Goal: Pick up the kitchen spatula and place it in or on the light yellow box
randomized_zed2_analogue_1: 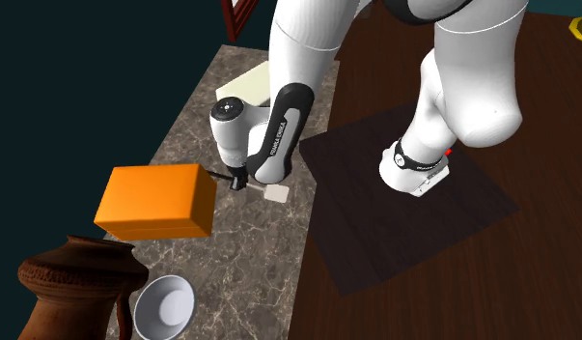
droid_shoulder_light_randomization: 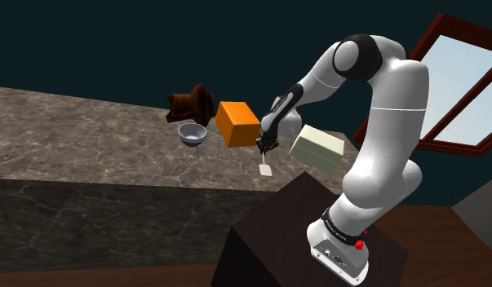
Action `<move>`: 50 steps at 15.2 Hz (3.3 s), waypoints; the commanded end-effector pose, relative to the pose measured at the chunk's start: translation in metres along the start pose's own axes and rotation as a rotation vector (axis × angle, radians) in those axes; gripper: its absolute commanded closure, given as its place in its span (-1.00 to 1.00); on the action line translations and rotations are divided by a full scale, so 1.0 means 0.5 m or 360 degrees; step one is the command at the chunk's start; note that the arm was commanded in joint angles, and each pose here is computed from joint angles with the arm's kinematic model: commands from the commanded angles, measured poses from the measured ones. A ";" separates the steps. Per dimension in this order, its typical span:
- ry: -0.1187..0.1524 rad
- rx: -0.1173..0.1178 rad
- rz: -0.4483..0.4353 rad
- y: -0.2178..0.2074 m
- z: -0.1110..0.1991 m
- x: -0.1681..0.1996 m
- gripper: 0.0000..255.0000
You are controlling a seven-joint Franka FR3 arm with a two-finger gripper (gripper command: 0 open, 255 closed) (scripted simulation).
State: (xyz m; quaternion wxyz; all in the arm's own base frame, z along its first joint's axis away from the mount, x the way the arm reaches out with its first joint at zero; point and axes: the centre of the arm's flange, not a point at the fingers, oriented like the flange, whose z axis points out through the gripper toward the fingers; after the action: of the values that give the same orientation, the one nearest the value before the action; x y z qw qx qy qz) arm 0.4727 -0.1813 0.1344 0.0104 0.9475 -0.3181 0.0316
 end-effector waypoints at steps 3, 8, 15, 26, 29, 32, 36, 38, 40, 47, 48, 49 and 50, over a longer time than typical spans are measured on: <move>0.0000 0.0000 0.0000 -0.001 -0.043 0.003 1.00; 0.0000 0.0000 0.0000 -0.001 -0.096 0.006 1.00; 0.0000 0.0000 0.0000 -0.001 -0.170 0.011 1.00; 0.0000 0.0000 0.0000 -0.001 -0.286 0.019 1.00; 0.0000 0.0000 0.0000 -0.001 -0.317 0.021 1.00; 0.0000 0.0000 0.0000 -0.001 -0.349 0.023 1.00; 0.0000 0.0000 0.0000 -0.001 -0.391 0.026 1.00; 0.0000 0.0000 0.0000 0.025 -0.402 0.030 1.00; 0.0000 0.0000 0.0000 0.078 -0.403 0.038 1.00; 0.0000 0.0000 0.0000 0.260 -0.409 0.064 1.00; 0.0000 0.0000 0.0000 0.286 -0.410 0.068 1.00; 0.0000 0.0000 0.0000 0.313 -0.411 0.072 1.00; 0.0000 0.0000 0.0000 0.339 -0.412 0.076 1.00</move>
State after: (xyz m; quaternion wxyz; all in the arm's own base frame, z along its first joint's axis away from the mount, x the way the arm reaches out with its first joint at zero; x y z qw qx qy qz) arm 0.3965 -0.3213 0.3404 0.0104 0.9472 -0.3190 0.0314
